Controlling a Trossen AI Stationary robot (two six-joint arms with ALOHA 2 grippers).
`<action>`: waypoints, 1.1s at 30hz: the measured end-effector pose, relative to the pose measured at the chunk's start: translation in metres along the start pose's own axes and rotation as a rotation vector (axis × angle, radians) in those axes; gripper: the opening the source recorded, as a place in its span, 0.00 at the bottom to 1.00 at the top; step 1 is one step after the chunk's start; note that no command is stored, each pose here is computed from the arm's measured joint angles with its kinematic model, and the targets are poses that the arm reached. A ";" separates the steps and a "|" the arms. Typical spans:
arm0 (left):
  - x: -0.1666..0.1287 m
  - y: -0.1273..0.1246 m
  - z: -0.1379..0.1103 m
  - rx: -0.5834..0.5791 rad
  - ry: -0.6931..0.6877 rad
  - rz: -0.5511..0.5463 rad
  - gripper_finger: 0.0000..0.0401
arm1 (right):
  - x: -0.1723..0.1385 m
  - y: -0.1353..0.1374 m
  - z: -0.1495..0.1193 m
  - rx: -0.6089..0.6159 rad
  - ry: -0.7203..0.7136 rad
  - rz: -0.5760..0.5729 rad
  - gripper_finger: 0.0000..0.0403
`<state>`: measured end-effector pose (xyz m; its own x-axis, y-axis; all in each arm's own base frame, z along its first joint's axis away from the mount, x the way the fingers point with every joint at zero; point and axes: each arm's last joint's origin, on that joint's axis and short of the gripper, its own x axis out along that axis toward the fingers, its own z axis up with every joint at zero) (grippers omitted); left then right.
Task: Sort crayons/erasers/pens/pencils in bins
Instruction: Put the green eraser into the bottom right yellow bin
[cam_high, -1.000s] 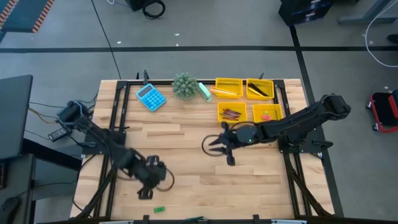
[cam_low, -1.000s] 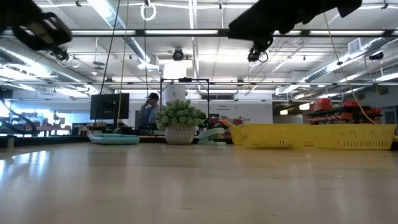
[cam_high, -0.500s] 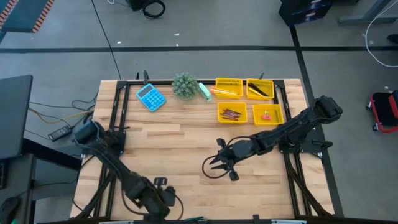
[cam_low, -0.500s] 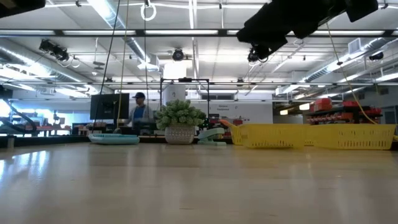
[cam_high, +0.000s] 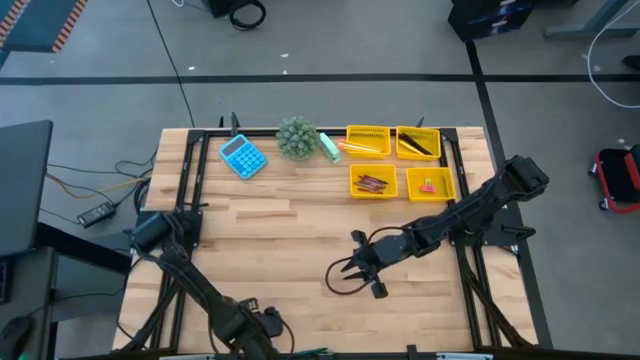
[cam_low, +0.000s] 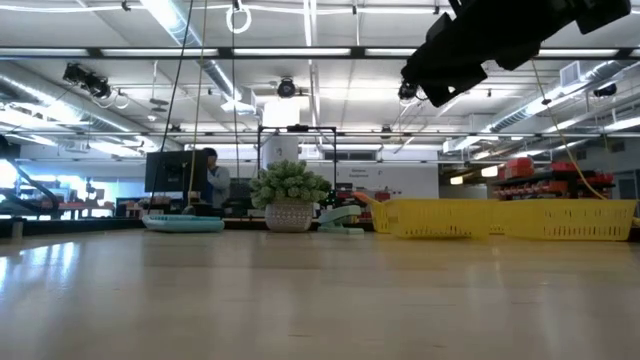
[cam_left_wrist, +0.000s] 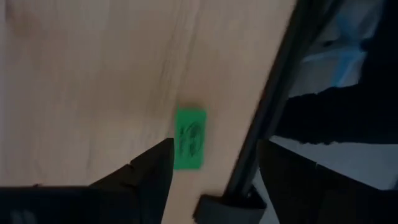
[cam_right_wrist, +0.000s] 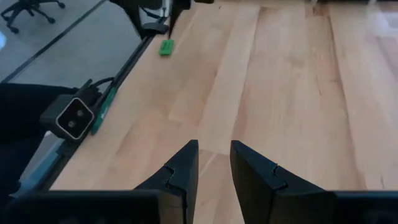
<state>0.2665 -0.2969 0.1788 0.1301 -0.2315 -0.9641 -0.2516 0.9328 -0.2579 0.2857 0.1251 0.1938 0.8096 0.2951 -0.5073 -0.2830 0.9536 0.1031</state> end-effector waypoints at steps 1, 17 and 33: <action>0.003 0.001 -0.002 -0.009 0.013 0.015 0.59 | 0.000 0.002 0.000 -0.003 -0.001 0.000 0.25; 0.028 0.004 -0.004 -0.044 0.064 0.078 0.49 | -0.001 0.011 -0.005 0.002 0.020 -0.043 0.25; 0.029 0.010 -0.006 -0.060 0.091 0.145 0.27 | -0.002 0.008 -0.011 0.017 0.075 -0.105 0.25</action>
<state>0.2622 -0.2956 0.1475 0.0020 -0.1221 -0.9925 -0.3184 0.9408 -0.1164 0.2768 0.1318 0.1864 0.7935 0.1892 -0.5784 -0.1897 0.9800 0.0604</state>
